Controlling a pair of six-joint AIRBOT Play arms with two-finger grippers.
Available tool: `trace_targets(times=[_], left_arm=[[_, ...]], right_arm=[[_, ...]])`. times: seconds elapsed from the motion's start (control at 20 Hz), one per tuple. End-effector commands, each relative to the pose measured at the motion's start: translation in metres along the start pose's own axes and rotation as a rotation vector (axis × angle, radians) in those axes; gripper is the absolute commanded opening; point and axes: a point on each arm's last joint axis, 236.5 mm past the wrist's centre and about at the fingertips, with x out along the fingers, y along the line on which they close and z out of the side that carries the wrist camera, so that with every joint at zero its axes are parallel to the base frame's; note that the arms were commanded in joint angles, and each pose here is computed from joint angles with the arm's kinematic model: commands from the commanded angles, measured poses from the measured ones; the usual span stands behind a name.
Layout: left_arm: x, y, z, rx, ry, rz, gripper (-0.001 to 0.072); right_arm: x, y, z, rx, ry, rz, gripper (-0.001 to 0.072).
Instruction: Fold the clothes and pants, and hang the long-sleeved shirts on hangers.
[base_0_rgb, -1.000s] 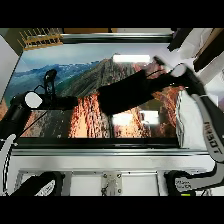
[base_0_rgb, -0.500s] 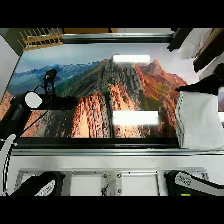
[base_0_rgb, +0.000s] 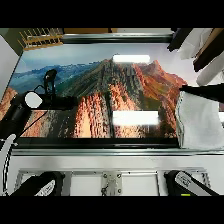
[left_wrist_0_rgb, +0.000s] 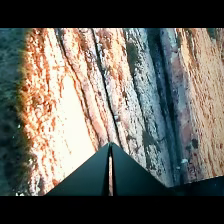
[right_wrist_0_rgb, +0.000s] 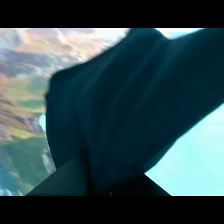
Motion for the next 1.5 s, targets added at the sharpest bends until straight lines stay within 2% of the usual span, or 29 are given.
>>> trace_targets(times=[0.0, 0.15, 0.45, 0.85, 0.9, 0.95, 1.0, 1.05, 1.15, 1.25, 1.45], left_arm=[[0.0, 0.0, 0.0, 0.002, 0.0, 0.0, 0.0006], [0.0, 0.0, 0.0, 0.002, 0.0, 0.0, 0.0005], [0.0, 0.0, 0.0, 0.002, 0.001, 0.0, 0.0006], [0.0, 0.0, 0.0, 0.002, 0.0, 0.0, 0.0005], [0.0, 0.0, 0.0, 0.002, 0.0, 0.0, 0.0005], [0.0, 0.0, 0.0, 0.002, 0.001, 0.0, 0.0006], [0.0, 0.0, 0.0, 0.002, 0.001, 0.0, 0.0006], [0.0, 0.0, 0.0, 0.002, 0.001, 0.0, 0.0005], [0.0, 0.0, 0.0, 0.002, 0.001, 0.0, 0.0006], [0.0, 0.0, 0.0, 0.002, 0.001, 0.0, 0.0006], [0.0, 0.0, 0.0, 0.003, 0.0, 0.0, 0.0006]], right_arm=[[0.001, -0.046, -0.047, 0.008, 0.166, -0.179, 0.0011], [0.016, -0.083, -0.09, 0.015, 0.298, -0.311, 0.0012], [0.045, -0.119, -0.154, -0.009, 0.455, -0.408, 0.0011], [0.057, -0.126, -0.159, -0.007, 0.434, -0.424, 0.0024], [0.057, -0.126, -0.158, -0.007, 0.433, -0.424, 0.005], [0.058, -0.126, -0.156, -0.009, 0.422, -0.422, 0.0253], [0.057, -0.125, -0.152, -0.01, 0.403, -0.418, 0.0522], [0.056, -0.123, -0.146, -0.015, 0.371, -0.413, 0.062], [0.048, -0.106, -0.123, -0.025, 0.251, -0.367, 0.0613], [0.036, -0.066, -0.1, -0.025, 0.11, -0.242, 0.0613], [0.009, 0.064, -0.102, -0.14, 0.029, 0.163, 0.0613]])
